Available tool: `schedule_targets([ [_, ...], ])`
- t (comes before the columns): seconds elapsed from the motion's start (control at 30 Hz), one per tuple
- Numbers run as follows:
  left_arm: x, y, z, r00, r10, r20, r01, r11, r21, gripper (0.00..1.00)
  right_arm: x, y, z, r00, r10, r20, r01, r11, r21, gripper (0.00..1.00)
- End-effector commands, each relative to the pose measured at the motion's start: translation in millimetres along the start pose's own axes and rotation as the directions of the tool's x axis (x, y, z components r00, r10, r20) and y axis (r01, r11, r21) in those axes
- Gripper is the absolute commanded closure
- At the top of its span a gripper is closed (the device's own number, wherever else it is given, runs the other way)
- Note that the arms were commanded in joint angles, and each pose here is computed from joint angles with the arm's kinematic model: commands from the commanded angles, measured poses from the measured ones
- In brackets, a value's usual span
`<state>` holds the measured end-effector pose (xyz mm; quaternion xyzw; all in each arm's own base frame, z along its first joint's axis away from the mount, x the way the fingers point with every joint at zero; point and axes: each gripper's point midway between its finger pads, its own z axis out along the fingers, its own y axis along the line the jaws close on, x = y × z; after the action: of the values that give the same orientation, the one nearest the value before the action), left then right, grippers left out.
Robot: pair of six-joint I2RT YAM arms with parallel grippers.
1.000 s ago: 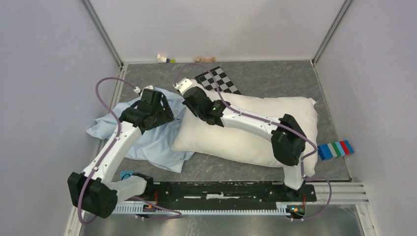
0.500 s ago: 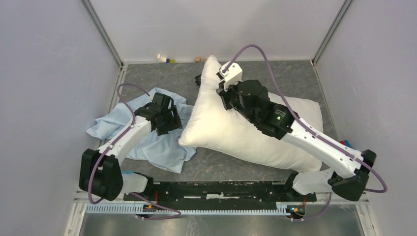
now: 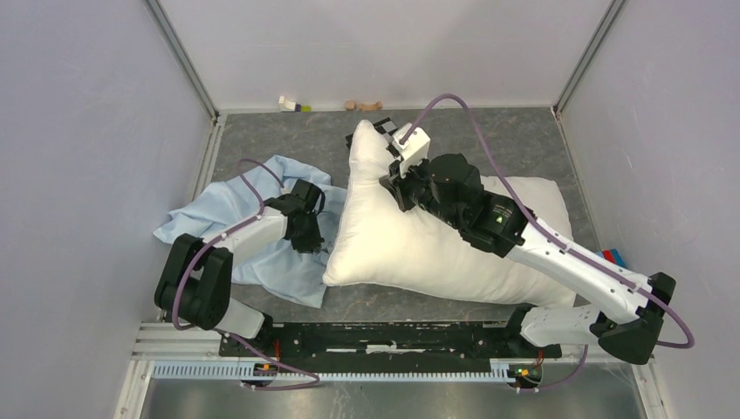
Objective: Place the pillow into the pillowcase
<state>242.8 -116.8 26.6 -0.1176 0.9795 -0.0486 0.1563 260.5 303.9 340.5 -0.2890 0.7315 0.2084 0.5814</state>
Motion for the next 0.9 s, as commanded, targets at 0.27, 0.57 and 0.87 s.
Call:
schedule_targets([
  [0.27, -68.9, -2.2, -60.8, 0.973, 0.021, 0.23, -0.006, 0.998, -0.063, 0.89, 24.9, 61.9, -3.8, 0.997, 0.056, 0.044, -0.038, 0.942, -0.332, 1.0],
  [0.57, -85.2, -5.5, -91.6, 0.955, 0.053, 0.291, -0.041, 0.998, -0.048, 0.83, 77.6, 98.4, 7.8, 0.998, 0.018, -0.065, -0.046, 0.886, -0.46, 1.0],
  [0.87, -64.2, -4.5, -84.3, 0.972, 0.065, 0.226, -0.062, 0.998, -0.019, 0.56, 70.0, 71.2, 25.9, 0.995, -0.033, -0.095, 0.011, 0.973, -0.23, 1.0],
])
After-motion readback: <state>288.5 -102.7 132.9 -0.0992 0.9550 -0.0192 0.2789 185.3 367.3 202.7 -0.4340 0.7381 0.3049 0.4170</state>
